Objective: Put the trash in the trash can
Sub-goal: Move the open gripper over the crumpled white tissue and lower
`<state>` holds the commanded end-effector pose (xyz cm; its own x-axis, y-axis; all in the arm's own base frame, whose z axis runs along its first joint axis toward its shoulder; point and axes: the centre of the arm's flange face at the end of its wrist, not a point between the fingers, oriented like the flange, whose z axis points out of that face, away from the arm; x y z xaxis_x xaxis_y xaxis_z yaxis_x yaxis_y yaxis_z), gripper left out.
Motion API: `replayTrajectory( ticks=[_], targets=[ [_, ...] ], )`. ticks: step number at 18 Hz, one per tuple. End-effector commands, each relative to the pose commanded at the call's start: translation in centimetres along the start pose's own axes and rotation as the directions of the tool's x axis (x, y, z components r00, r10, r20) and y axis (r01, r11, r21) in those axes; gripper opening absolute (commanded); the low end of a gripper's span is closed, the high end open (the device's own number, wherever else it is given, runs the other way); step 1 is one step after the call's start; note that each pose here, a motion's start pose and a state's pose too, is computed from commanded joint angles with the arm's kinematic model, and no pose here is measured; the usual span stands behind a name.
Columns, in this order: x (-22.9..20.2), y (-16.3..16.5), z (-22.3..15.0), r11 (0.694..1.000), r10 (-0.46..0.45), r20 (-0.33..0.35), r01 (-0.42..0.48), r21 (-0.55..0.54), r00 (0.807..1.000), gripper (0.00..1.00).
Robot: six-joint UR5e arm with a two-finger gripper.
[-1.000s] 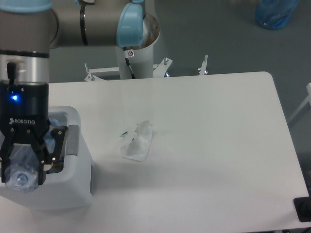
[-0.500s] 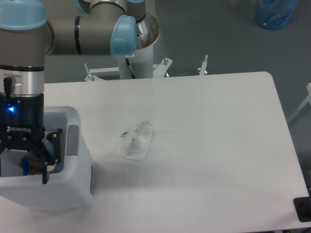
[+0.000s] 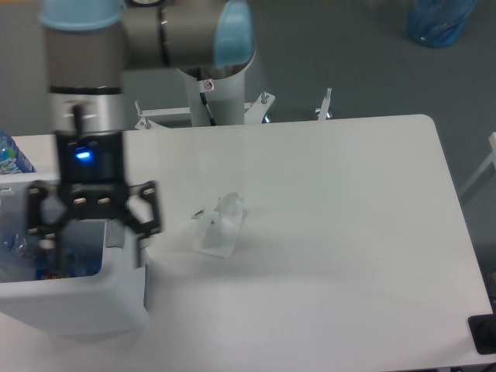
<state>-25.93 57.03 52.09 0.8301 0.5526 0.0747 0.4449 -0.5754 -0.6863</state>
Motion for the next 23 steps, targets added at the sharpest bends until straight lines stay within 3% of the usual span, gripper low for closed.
replayTrajectory(
  ticks=[3, 8, 13, 17, 23],
  targets=[
    [-3.9, 1.5, -1.6, 0.996, 0.09, 0.038, -0.089, -0.023, 0.995, 1.0],
    [-8.0, 5.5, -1.6, 0.958, 0.252, 0.025, -0.245, -0.149, 0.967, 1.0],
    [-7.7, 10.9, 0.9, 0.879, 0.382, -0.066, -0.384, -0.283, 0.922, 1.0],
    [-7.5, 14.8, 3.3, 0.845, 0.377, -0.116, -0.392, -0.364, 0.919, 1.0],
    [-7.4, 19.6, 7.4, 0.73, 0.472, -0.233, -0.525, -0.438, 0.85, 1.0]
  ],
)
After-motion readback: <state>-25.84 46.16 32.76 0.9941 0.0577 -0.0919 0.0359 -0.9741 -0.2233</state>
